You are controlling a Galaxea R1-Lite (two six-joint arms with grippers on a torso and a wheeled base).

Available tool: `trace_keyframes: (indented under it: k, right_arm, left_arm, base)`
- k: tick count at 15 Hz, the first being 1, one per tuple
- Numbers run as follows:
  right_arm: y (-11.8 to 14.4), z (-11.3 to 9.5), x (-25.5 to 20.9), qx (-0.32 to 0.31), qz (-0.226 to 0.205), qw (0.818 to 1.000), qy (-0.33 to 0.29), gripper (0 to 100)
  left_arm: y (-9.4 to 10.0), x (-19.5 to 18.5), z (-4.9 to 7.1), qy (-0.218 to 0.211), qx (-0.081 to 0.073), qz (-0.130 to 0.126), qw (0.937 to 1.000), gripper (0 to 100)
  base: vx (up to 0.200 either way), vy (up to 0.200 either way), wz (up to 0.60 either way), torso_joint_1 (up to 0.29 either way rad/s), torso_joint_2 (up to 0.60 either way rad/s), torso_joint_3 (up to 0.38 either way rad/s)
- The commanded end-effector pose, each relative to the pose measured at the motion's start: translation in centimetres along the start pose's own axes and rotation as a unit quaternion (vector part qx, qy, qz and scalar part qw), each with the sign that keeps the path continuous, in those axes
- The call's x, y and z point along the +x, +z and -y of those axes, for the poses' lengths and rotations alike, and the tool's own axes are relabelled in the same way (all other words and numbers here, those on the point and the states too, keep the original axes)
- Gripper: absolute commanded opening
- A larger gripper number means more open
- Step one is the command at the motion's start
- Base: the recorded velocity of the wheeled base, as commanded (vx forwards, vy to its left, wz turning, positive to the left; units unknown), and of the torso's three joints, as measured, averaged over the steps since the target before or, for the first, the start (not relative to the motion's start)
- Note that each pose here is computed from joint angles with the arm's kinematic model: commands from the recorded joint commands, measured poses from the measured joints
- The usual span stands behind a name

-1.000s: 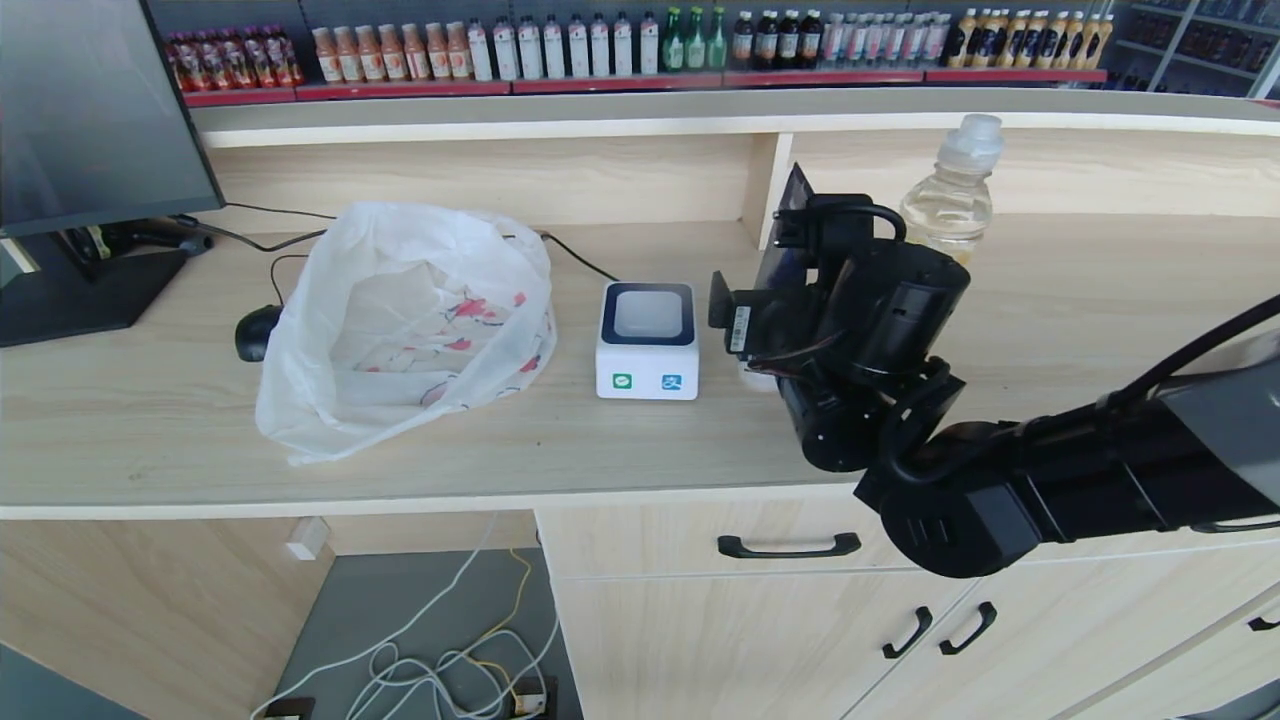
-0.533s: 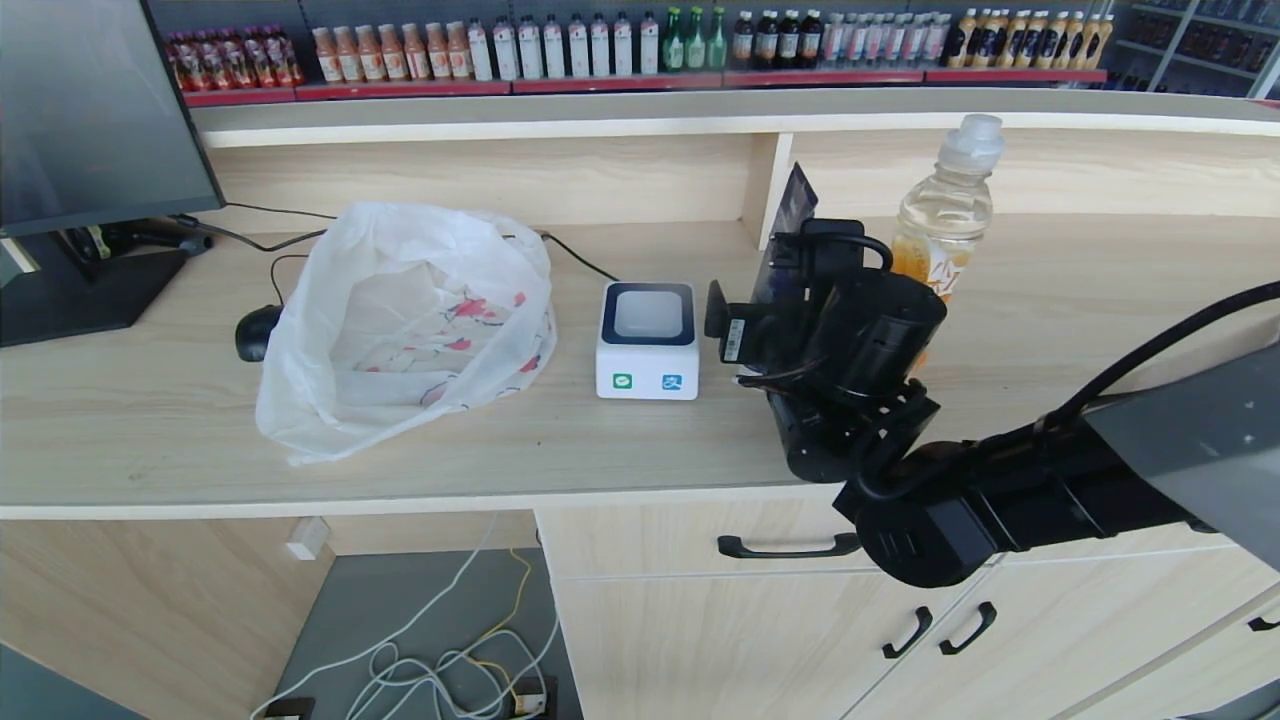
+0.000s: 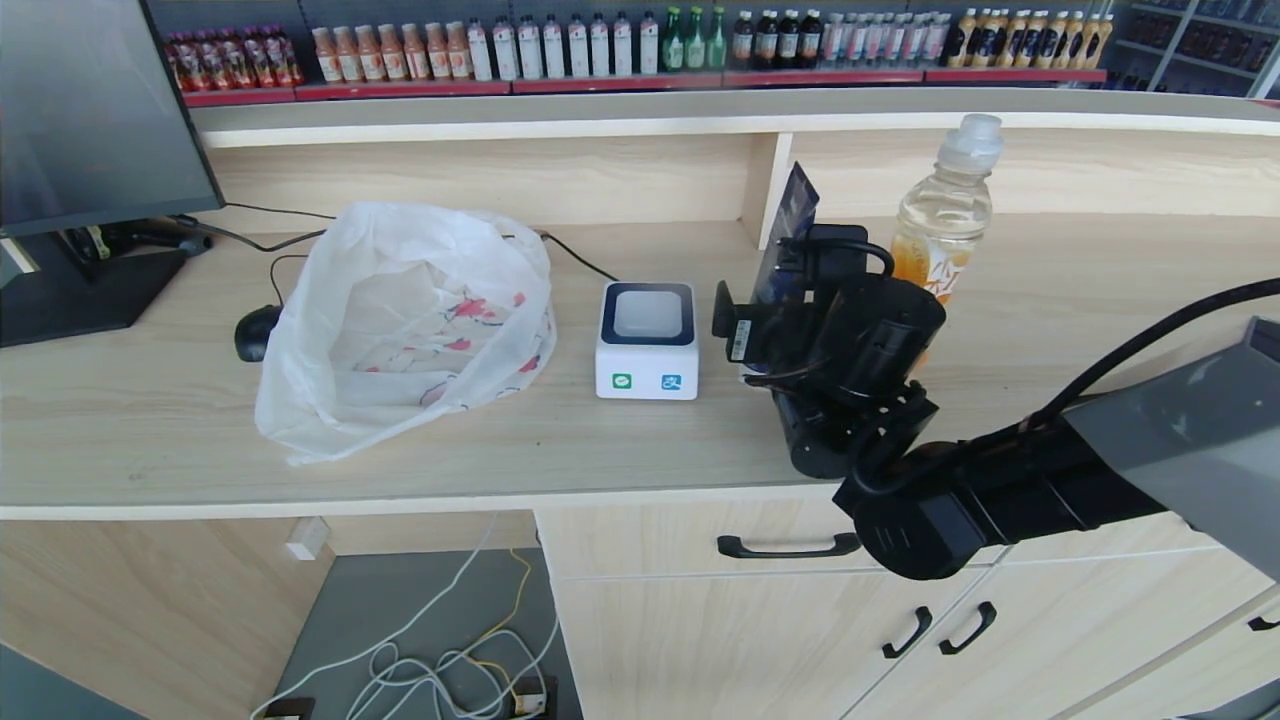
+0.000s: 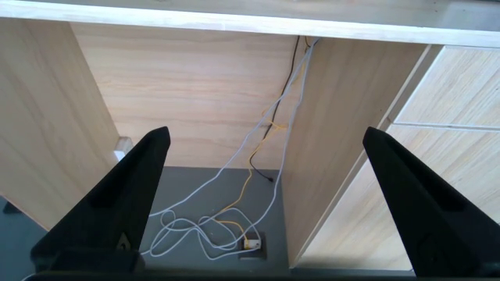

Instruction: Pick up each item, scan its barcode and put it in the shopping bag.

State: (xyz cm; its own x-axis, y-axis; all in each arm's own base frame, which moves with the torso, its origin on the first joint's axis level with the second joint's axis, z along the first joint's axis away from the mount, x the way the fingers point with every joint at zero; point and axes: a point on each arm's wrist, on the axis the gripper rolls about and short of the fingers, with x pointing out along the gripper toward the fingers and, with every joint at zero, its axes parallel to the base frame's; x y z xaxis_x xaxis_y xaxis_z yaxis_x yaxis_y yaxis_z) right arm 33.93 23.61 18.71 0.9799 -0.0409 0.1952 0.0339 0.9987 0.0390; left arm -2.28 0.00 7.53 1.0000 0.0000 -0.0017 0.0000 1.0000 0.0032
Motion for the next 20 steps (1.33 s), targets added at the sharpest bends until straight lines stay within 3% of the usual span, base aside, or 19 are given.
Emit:
trace_keyframes:
  k: [1, 6, 7, 15, 20]
  right_arm:
    - [0.1, 0.0, 0.0, 0.002, 0.002, 1.0, 0.0, 100]
    - [0.0, -0.1, 0.0, 0.001, 0.001, 1.0, 0.0, 100]
    - [0.0, 0.0, 0.1, 0.002, 0.002, 1.0, -0.001, 0]
    - [0.3, 0.0, 0.0, -0.002, 0.008, 1.0, -0.002, 0]
    - [1.2, 0.0, -0.1, 0.01, 0.033, 0.999, -0.003, 0]
  left_arm:
    - [0.0, 0.0, 0.0, 0.0, 0.0, 0.0, 1.0, 100]
    - [0.0, 0.0, 0.0, 0.0, 0.0, 0.001, 1.0, 100]
    - [0.0, 0.0, 0.0, 0.0, 0.0, 0.0, 1.0, 100]
    - [0.0, 0.0, 0.0, 0.0, 0.0, 0.0, 1.0, 100]
    - [0.0, 0.0, 0.0, 0.0, 0.0, 0.0, 1.0, 100]
  base:
    - [0.0, 0.0, 0.0, 0.0, 0.0, 0.0]
    - [0.0, 0.0, 0.0, 0.0, 0.0, 0.0]
    - [0.0, 0.0, 0.0, 0.0, 0.0, 0.0]
    - [0.0, 0.0, 0.0, 0.0, 0.0, 0.0]
    - [0.0, 0.0, 0.0, 0.0, 0.0, 0.0]
